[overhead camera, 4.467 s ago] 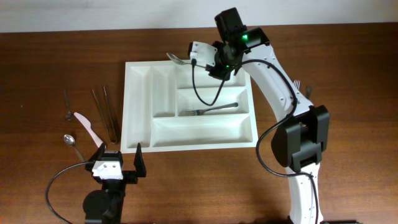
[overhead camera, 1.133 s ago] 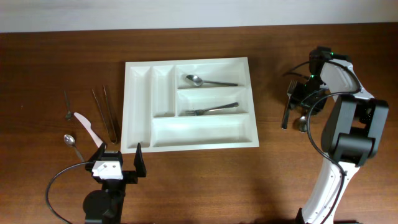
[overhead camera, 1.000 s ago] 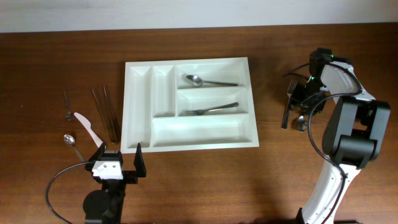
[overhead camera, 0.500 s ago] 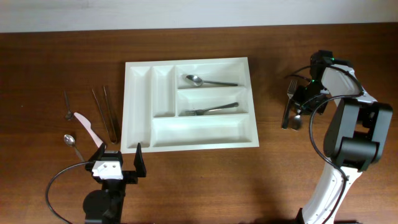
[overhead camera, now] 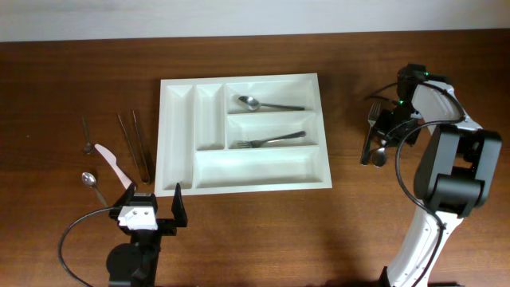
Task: Pack container
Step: 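Return the right gripper to the right cutlery and grasp another spoon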
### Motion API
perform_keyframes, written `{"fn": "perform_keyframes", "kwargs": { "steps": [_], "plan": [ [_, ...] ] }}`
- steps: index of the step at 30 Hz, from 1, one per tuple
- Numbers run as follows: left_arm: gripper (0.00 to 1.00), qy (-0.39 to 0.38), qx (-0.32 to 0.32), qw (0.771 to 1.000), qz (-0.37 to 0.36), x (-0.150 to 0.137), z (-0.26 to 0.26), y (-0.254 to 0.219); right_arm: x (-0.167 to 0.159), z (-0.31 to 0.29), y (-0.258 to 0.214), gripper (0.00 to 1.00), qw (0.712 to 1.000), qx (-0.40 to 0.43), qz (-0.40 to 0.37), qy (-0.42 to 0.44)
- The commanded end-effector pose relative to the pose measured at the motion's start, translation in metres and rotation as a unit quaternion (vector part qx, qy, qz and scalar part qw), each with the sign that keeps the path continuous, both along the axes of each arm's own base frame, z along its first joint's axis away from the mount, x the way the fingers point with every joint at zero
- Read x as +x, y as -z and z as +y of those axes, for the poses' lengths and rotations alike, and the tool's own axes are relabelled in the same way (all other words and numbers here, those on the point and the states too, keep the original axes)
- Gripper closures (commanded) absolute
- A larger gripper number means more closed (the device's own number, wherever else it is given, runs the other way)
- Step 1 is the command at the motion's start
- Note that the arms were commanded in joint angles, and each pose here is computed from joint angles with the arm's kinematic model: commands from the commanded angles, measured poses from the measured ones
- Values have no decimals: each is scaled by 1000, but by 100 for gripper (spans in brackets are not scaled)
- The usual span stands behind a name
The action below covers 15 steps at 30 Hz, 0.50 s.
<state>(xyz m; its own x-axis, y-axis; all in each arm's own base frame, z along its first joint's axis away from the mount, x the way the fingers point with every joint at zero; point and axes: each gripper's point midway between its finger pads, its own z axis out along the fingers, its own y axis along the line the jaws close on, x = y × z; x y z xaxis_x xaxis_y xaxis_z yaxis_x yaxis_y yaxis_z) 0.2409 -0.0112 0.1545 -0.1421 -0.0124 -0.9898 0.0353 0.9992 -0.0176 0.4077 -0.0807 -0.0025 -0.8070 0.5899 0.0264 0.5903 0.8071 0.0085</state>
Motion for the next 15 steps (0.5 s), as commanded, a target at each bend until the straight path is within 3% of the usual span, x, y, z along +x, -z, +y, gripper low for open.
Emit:
{"fn": "perform_keyframes", "kwargs": {
  "steps": [1,15],
  "plan": [
    [1,6,7,1000,-3,0,-2,1,2,-3,7,96,1000,0,24,-6],
    [1,6,7,1000,-3,0,-2,1,44,-11,-65,96,998,-18,-38,-48]
  ]
}}
